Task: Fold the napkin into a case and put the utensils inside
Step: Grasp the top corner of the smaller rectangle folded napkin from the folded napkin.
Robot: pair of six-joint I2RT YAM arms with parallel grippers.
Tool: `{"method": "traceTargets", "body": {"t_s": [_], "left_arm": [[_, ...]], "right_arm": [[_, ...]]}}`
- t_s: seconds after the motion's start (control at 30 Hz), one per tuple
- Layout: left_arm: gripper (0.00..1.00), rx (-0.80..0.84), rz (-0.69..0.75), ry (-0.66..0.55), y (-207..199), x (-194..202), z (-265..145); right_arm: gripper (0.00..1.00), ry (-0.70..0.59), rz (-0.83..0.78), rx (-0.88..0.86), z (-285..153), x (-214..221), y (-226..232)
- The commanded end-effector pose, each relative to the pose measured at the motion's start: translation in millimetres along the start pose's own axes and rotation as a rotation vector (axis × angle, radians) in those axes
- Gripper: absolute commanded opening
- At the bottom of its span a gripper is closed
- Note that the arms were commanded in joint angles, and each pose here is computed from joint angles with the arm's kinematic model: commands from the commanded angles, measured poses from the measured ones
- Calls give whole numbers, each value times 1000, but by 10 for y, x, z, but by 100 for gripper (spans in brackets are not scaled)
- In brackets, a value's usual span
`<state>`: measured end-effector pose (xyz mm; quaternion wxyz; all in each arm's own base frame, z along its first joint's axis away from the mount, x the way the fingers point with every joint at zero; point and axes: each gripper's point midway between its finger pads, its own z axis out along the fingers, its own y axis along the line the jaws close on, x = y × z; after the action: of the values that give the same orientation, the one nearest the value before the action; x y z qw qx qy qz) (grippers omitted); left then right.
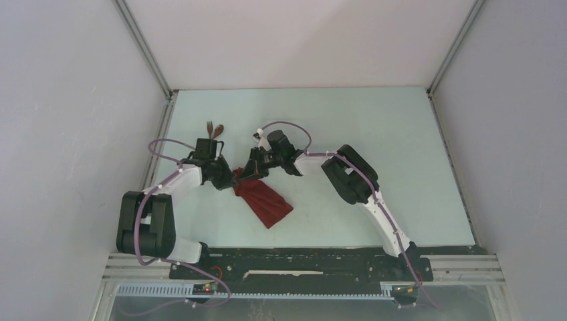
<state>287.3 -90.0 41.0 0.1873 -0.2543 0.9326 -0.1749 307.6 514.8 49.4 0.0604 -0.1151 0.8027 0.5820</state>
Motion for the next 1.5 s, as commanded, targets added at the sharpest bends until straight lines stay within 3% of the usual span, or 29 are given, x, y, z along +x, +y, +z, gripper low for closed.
{"method": "traceTargets", "body": {"t_s": [0.0, 0.33, 0.53, 0.67, 0.83, 0.93, 1.13, 1.23, 1.37, 1.47], "left_arm": [[0, 50, 8, -37, -103, -54, -113], [0, 66, -24, -48, -165, -99, -135], [0, -11, -65, -19, 16, -86, -36], [0, -15, -75, 15, 11, -165, 66], [0, -8, -96, 35, -7, -204, 160], [11, 26, -103, 20, -56, -199, 125], [51, 79, -43, -85, -130, -271, -214], [60, 101, -32, -128, -145, -295, -369], [53, 88, -54, -141, -63, -283, -375], [38, 53, -87, -147, 48, -295, -326]], "right_arm": [[15, 12, 3, -13, 133, 52, 18], [14, -12, -7, 107, 380, 142, -155], [23, 14, -9, -7, 339, 167, 116], [20, 61, 87, 65, 580, 407, -184], [19, 20, 112, 136, 528, 467, -287], [18, 9, 96, 157, 476, 420, -304], [17, -1, 83, 143, 389, 349, -294], [15, -4, 93, 139, 365, 341, -321], [13, -9, 87, 127, 346, 314, -290], [9, -8, 65, 116, 345, 304, -231]]}}
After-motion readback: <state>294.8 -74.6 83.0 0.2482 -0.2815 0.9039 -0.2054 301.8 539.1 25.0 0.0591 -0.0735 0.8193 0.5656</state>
